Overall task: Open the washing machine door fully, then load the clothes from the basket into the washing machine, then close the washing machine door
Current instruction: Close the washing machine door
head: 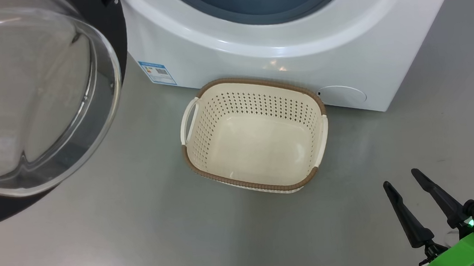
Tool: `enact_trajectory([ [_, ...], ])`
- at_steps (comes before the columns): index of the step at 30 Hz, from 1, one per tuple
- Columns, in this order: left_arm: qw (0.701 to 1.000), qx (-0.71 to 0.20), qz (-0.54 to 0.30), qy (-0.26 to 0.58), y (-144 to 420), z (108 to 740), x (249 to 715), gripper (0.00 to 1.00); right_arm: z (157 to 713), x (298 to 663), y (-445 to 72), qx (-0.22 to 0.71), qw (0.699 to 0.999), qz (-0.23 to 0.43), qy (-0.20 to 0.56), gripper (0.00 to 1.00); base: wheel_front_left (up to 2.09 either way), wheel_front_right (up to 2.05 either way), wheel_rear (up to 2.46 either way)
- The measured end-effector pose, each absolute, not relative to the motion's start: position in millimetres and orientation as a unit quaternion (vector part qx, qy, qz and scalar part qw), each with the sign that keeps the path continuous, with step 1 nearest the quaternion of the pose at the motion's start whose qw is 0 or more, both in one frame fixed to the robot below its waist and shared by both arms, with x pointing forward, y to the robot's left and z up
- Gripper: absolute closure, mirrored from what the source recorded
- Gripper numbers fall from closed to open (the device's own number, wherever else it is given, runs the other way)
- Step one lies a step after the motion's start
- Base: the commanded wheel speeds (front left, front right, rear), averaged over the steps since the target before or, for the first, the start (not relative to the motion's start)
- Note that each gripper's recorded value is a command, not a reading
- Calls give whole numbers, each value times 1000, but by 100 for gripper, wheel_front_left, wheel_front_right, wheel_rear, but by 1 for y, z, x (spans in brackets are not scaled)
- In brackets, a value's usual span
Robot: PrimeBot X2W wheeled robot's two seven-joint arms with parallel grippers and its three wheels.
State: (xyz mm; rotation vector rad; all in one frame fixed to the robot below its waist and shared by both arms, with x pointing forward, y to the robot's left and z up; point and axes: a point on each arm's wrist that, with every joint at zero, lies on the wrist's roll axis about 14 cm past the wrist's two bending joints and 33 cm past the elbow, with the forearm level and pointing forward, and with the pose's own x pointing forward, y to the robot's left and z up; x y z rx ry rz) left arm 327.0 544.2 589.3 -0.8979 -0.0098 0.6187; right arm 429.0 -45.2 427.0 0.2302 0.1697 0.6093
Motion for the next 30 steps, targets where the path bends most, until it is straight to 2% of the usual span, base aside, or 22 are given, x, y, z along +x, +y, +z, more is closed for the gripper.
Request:
enact_trajectory([
  [13, 863, -442, 235, 70, 521, 589, 324, 100, 437, 429, -42, 111, 944, 302, 72, 0, 0, 0, 0],
  [30, 869, -459, 88, 162, 449, 588, 325, 100, 460, 423, -39, 108, 946, 303, 45, 0, 0, 0, 0],
])
